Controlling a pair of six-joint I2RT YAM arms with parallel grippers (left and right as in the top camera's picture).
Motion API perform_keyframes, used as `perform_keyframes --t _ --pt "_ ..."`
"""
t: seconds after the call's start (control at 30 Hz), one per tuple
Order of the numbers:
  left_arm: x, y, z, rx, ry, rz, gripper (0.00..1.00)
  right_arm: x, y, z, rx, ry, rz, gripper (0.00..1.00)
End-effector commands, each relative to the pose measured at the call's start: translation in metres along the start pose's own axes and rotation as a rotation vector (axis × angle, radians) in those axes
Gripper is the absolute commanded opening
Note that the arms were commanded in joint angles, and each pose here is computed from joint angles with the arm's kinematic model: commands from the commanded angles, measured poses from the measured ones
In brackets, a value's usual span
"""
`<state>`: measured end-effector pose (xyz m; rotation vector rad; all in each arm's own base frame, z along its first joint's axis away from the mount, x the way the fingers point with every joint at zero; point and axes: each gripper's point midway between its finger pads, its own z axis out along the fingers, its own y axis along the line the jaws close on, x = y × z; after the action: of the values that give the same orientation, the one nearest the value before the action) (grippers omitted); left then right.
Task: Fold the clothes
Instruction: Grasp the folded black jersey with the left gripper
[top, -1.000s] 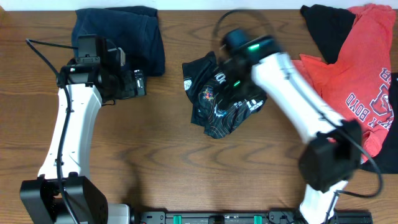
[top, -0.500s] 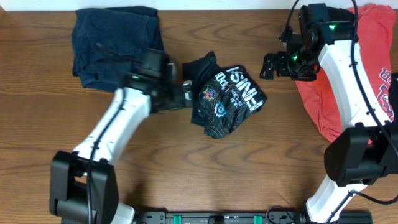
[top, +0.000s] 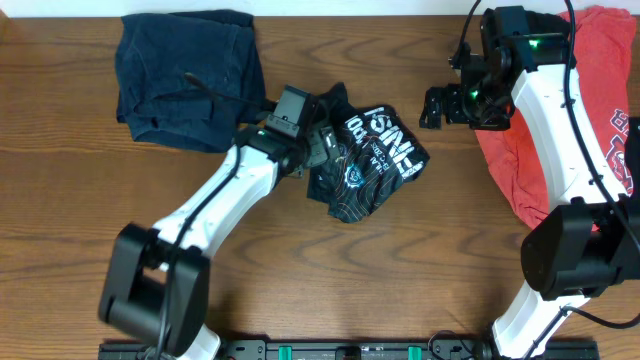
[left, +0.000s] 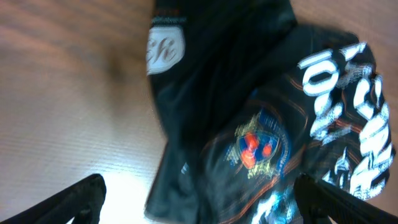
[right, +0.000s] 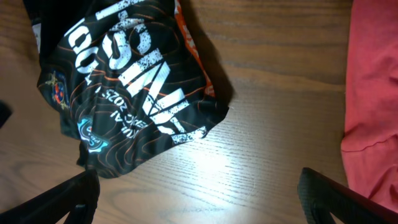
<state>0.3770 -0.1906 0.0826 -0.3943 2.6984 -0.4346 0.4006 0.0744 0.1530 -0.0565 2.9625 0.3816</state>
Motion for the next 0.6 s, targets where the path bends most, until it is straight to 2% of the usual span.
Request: perform_keyframes --t 0.0,0.27,0.57 --pt "0.007 -0.004 0.026 0.027 0.039 -0.029 0.98 -0.004 -0.019 -0.007 0.023 -0.02 0.025 0.99" --pt "0.017 -0.004 0.056 0.031 0.082 -0.028 0.98 -0.004 -0.043 -0.013 0.032 -0.025 0.085 0.99" --pt "0.018 -0.041 0.056 0.128 0.029 0.018 0.98 0.001 -0.063 -0.017 0.046 -0.015 0.139 0.99"
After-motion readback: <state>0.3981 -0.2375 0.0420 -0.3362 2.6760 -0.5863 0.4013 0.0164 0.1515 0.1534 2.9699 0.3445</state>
